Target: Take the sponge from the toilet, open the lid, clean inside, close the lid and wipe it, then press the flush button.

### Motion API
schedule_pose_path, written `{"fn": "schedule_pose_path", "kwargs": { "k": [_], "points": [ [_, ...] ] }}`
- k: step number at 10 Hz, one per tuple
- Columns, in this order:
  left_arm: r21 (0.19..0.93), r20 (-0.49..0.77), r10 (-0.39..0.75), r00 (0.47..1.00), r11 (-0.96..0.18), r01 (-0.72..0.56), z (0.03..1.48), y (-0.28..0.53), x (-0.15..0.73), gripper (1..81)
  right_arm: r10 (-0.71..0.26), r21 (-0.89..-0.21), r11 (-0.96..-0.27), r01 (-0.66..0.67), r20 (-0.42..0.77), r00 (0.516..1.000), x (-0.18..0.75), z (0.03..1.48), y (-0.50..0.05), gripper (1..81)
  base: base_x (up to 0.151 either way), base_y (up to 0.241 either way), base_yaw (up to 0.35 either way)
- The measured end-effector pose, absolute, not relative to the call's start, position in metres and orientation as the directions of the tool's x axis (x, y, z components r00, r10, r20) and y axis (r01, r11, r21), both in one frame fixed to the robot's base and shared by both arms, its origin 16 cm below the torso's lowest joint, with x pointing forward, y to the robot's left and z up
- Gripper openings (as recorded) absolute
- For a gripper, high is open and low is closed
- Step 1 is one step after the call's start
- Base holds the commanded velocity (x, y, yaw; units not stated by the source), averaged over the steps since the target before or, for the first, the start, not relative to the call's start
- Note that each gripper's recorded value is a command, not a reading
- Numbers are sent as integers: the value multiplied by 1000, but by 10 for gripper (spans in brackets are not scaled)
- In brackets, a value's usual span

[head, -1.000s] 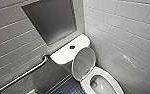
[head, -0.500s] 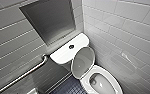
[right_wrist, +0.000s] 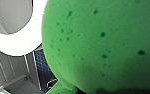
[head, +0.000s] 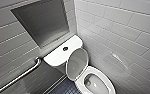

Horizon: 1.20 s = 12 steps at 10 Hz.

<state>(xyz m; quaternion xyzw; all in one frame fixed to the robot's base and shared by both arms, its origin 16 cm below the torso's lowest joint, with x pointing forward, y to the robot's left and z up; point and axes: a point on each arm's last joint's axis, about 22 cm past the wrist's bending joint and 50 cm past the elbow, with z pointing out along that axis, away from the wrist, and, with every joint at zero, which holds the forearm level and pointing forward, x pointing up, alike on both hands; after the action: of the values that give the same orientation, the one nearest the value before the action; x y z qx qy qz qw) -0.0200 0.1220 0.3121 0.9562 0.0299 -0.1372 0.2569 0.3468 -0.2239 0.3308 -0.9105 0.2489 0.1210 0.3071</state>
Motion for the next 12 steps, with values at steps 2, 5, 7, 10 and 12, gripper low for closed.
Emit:
{"fn": "schedule_pose_path", "kwargs": {
  "k": [2, 5, 7, 10, 12],
  "points": [
    [477, -271, -14, 962, -870, 122, 310, 134, -15, 811, -390, -485, -680, -551, -397, 831, 311, 332, -227, 10, 0, 0, 0],
    [512, -225, -13, 974, -852, 107, 314, 143, 20, 811, -394, -399, -720, -568, -438, 808, 225, 326, -260, 10, 0, 0, 0],
    [557, -198, -15, 980, -825, 100, 327, 143, 42, 811, -420, -359, -748, -558, -395, 817, 196, 316, -297, 10, 0, 0, 0],
    [582, -135, 4, 991, -809, 82, 341, 179, 104, 811, -398, -335, -767, -547, -420, 816, 124, 326, -305, 10, 0, 0, 0],
    [586, -102, 34, 994, -806, 88, 354, 210, 155, 811, -387, -323, -795, -513, -382, 840, 105, 318, -323, 10, 80, 0, 0]
  ]
}}
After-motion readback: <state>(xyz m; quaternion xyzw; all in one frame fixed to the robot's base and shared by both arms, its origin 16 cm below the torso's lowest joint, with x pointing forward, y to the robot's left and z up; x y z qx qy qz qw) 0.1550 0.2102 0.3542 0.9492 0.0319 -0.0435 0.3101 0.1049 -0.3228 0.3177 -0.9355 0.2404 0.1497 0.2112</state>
